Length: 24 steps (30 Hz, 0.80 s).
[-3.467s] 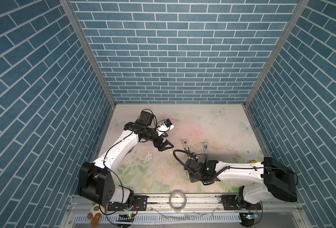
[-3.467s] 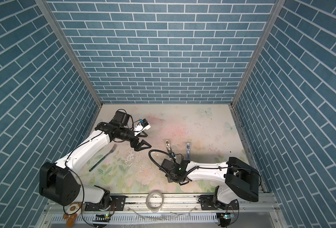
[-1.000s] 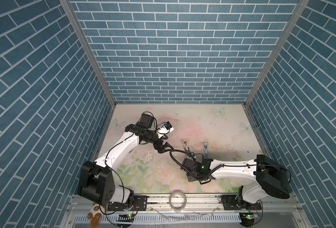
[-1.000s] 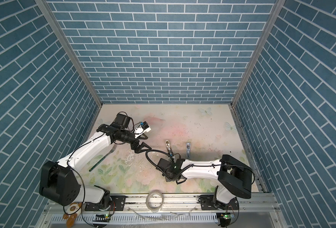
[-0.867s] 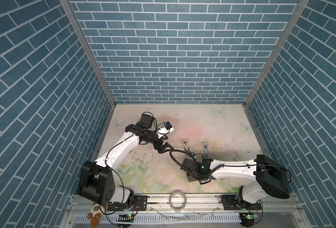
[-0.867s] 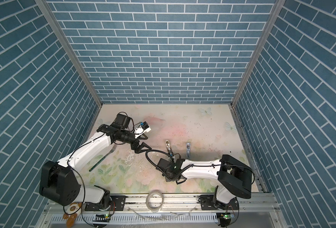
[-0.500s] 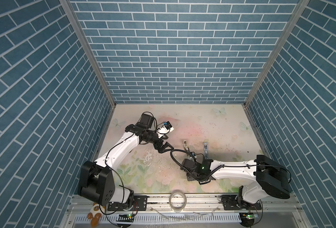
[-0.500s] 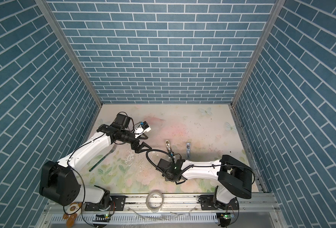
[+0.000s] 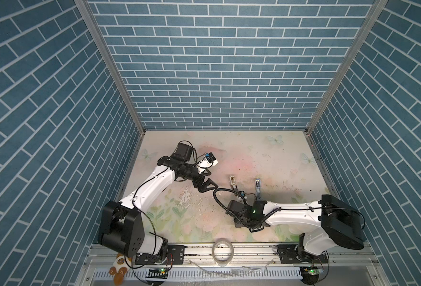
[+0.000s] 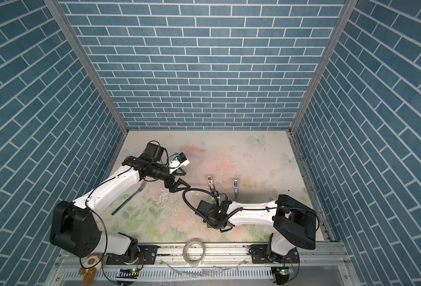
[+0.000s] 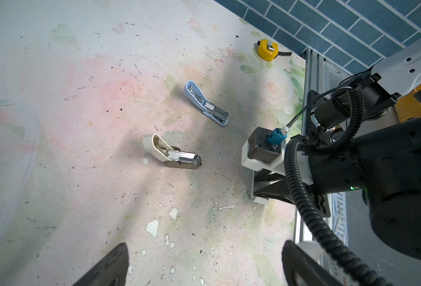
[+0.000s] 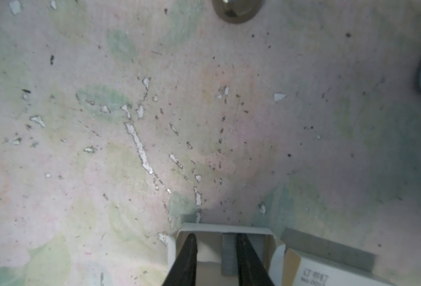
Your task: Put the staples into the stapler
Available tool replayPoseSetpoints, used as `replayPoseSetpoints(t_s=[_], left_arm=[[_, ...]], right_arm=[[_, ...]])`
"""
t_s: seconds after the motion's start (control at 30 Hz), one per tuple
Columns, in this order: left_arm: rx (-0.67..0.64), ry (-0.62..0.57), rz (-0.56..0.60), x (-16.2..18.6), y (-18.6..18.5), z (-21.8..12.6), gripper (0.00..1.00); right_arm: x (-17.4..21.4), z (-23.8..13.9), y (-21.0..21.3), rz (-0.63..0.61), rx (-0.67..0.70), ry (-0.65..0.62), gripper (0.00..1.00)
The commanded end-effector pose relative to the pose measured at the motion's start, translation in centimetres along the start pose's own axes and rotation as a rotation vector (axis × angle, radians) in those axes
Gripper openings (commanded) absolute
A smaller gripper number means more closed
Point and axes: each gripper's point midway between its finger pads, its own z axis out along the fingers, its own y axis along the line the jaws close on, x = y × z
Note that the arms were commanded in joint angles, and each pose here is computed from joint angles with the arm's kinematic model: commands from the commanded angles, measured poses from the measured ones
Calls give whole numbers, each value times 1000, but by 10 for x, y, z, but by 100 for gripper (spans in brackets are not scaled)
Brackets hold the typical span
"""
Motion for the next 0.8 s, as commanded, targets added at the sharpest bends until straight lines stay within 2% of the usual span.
replayPoseSetpoints(t_s=[0.0, 0.23, 0.53, 0.77], left_arm=[[20, 2, -12, 3, -2, 4, 97], [28, 9, -27, 5, 0, 8, 97], [28, 10, -26, 5, -1, 7, 97], [25, 10, -24, 7, 0, 8, 97]], right_arm=[[7, -4, -17, -26, 66, 16, 31], [5, -7, -14, -72, 58, 18, 32], [4, -9, -19, -74, 89, 17, 33], [3, -11, -13, -64, 47, 7, 36]])
